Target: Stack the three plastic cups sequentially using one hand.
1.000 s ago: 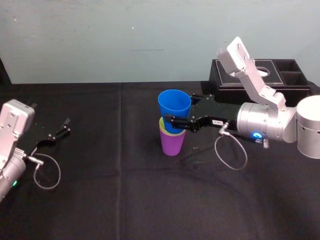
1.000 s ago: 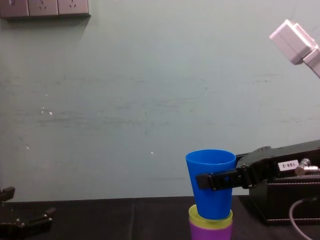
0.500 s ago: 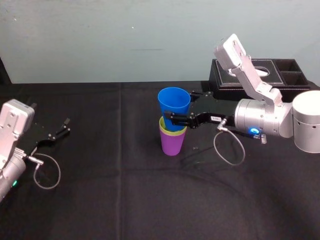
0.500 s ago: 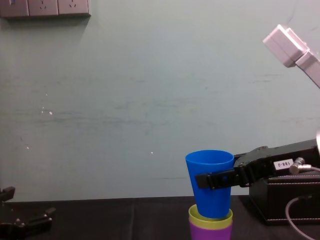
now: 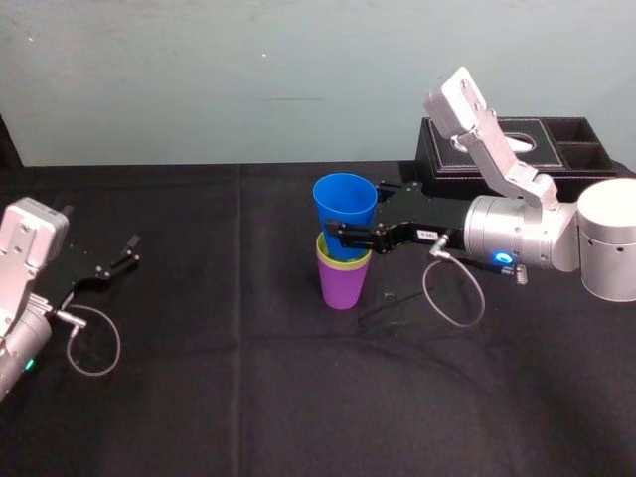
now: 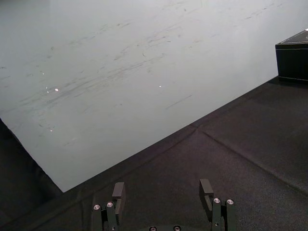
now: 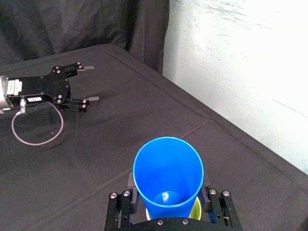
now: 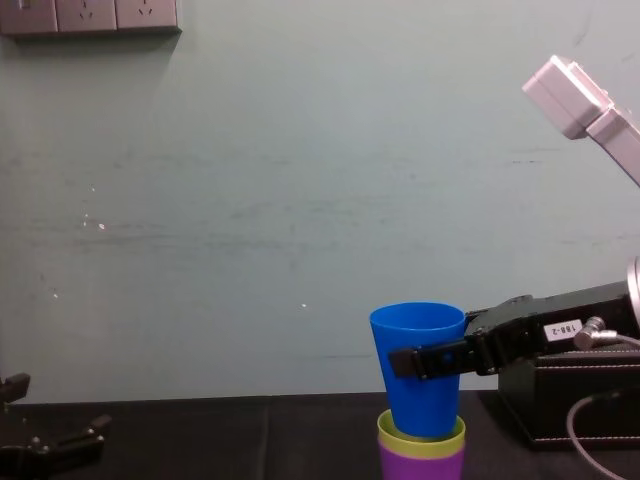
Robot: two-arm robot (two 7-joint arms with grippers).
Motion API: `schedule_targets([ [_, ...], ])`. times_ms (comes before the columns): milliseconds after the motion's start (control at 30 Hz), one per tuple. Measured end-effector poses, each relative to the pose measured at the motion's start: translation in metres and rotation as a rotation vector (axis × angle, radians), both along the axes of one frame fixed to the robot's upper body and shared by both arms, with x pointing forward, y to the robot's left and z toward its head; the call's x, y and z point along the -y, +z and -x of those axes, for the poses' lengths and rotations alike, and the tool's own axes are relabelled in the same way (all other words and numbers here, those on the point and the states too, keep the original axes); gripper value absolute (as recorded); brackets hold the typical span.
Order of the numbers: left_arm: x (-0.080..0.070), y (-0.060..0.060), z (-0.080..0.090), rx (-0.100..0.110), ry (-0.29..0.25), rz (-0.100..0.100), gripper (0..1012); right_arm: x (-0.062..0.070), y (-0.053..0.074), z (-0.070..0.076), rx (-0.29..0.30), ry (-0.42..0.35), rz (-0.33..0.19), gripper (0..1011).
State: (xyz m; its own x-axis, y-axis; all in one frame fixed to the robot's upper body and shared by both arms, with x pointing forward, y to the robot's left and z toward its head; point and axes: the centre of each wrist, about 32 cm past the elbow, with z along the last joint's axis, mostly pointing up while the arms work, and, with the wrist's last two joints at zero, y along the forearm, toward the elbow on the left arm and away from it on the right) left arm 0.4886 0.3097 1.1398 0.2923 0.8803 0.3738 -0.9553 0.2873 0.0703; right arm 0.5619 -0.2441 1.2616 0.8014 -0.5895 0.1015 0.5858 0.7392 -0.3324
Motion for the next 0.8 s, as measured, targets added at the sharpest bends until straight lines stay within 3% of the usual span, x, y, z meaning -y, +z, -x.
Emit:
schedule_targets([
  [800,0.0,0.0,0.0,0.0,0.0,0.0,1010,-0.0018,-0.0066,-0.0067,-0.003,-0.011,0.004,730],
])
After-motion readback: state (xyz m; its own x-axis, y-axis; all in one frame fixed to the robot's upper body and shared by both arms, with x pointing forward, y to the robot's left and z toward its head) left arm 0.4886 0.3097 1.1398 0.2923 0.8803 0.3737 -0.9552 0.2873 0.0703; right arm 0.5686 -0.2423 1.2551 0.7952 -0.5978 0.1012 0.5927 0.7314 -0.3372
